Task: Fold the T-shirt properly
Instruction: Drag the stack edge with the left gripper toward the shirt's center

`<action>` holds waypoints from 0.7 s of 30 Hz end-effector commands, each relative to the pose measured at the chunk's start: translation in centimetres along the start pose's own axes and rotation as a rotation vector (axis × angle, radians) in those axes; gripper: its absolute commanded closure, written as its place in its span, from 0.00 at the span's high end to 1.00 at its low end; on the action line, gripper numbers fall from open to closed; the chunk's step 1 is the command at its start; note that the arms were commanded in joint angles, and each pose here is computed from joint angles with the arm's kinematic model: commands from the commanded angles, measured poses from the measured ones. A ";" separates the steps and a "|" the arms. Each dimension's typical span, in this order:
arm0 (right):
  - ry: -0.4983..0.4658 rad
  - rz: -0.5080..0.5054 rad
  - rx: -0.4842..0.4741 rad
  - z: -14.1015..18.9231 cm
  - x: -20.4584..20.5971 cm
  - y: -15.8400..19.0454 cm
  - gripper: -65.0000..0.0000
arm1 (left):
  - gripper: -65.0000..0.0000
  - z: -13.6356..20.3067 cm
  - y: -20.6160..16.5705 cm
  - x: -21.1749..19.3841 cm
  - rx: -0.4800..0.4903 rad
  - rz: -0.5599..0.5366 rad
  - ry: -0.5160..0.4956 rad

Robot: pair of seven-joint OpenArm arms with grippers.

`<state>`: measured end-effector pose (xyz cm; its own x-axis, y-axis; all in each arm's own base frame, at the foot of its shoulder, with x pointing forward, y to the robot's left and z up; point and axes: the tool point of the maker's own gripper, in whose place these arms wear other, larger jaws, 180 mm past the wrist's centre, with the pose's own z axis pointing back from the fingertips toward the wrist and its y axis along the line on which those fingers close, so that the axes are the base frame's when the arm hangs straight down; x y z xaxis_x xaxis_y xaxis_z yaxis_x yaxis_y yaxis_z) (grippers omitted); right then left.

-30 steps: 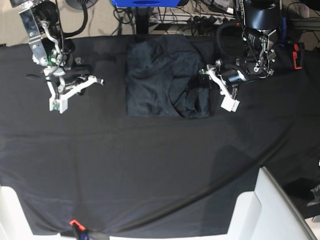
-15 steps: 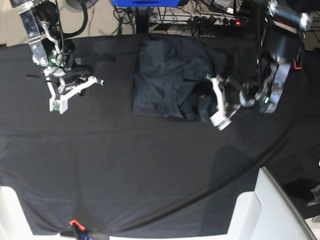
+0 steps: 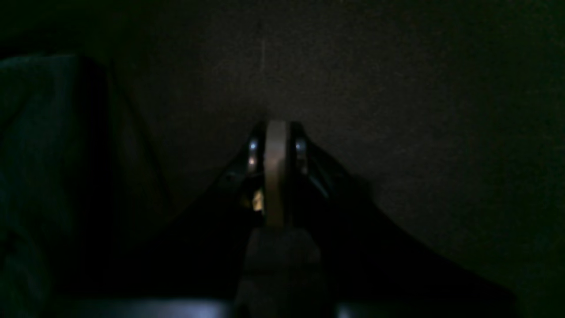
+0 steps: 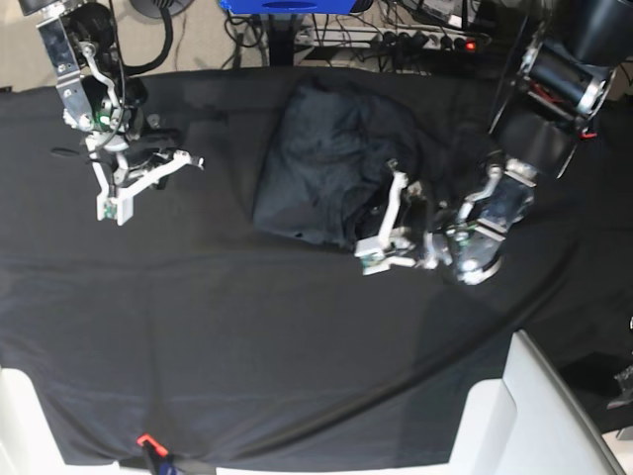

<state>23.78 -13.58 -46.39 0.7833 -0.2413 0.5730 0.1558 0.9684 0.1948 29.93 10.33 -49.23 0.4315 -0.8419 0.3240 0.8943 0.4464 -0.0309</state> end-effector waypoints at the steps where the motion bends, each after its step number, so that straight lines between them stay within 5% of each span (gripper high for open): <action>1: -0.034 0.010 0.000 0.0 1.1 -0.2 0.04 | 0.00 -0.7 0.5 -1.0 0.067 -0.045 0.090; 8: 0.003 0.009 -0.036 -0.9 0.0 -1.5 0.04 | 0.00 -0.7 1.1 2.4 0.184 -0.231 0.138; 13: 0.001 0.007 -0.040 -1.0 0.1 -1.6 0.04 | 0.00 -0.6 1.4 5.1 0.226 -0.312 0.065; 21: -0.031 -0.033 -0.077 -0.9 1.5 -3.3 0.04 | 0.00 -2.7 -0.1 7.1 0.139 -0.431 -0.011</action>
<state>24.05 -16.66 -47.76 0.7812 -0.2801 0.5579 0.2339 0.9599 0.1544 34.51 5.56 -48.89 0.0204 -0.9757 0.2184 0.9577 0.0817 0.2759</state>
